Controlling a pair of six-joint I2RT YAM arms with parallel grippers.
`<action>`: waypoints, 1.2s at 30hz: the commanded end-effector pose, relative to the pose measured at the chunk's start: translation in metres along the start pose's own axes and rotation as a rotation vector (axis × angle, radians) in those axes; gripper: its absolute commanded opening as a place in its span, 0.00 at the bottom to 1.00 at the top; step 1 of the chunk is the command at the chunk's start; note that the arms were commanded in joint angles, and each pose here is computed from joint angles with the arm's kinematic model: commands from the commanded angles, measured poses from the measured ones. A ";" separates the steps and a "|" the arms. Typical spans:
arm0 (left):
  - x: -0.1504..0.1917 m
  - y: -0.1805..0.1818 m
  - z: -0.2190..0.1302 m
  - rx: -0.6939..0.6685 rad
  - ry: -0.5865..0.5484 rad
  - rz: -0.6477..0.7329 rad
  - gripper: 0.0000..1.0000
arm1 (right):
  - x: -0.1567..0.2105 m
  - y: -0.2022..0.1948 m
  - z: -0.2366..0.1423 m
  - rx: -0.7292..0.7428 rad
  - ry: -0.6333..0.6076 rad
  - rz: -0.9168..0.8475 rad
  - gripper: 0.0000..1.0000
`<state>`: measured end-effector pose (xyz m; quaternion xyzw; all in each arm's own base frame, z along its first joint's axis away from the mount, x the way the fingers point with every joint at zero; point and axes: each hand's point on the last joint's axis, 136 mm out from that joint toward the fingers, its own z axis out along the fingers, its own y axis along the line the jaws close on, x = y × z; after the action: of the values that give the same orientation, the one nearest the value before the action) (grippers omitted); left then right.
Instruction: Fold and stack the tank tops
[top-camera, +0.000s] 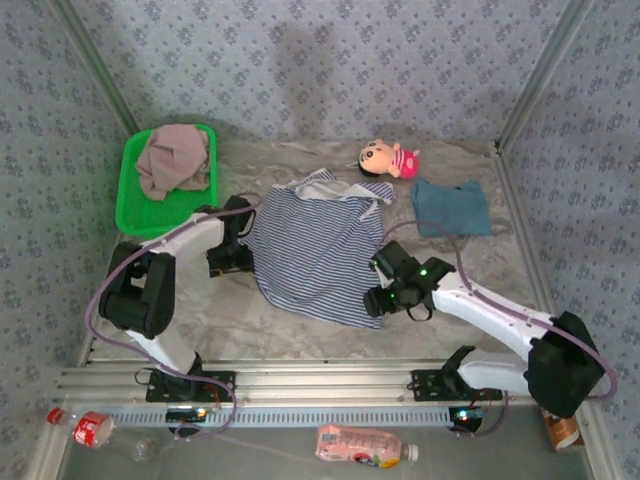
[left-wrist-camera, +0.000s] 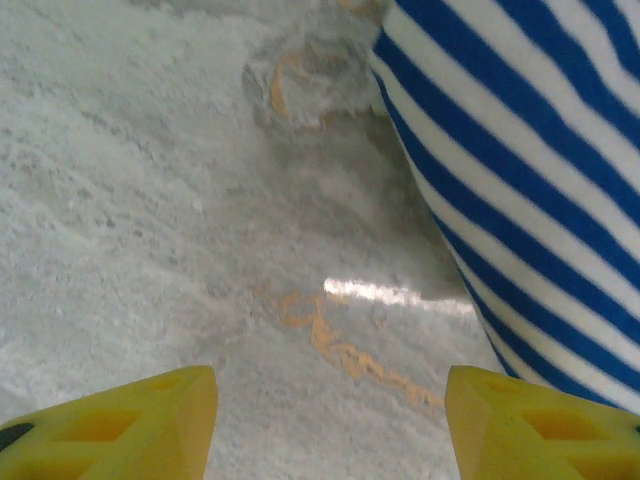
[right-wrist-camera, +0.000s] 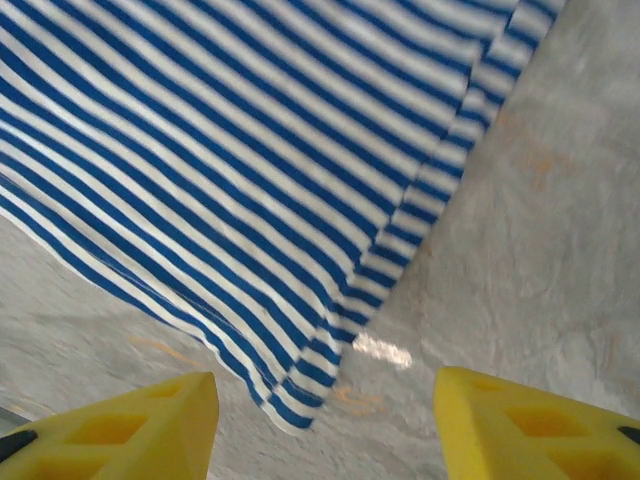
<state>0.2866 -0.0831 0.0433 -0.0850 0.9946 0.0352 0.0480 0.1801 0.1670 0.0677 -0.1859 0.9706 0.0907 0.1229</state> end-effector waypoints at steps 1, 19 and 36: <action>-0.030 -0.015 0.004 0.056 -0.082 -0.011 0.61 | 0.017 -0.005 0.017 0.072 0.085 -0.022 0.60; -0.068 -0.040 0.002 0.058 -0.074 0.112 0.12 | 0.027 0.014 0.036 0.019 0.178 -0.113 0.07; -0.005 -0.034 -0.147 0.213 0.000 0.050 0.00 | -0.033 0.047 -0.079 -0.300 -0.217 -0.098 0.00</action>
<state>0.3085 -0.1210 0.1678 -0.0414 0.9946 -0.0412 0.0856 0.1784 0.2039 0.1324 -0.2316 0.9294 0.2188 0.1862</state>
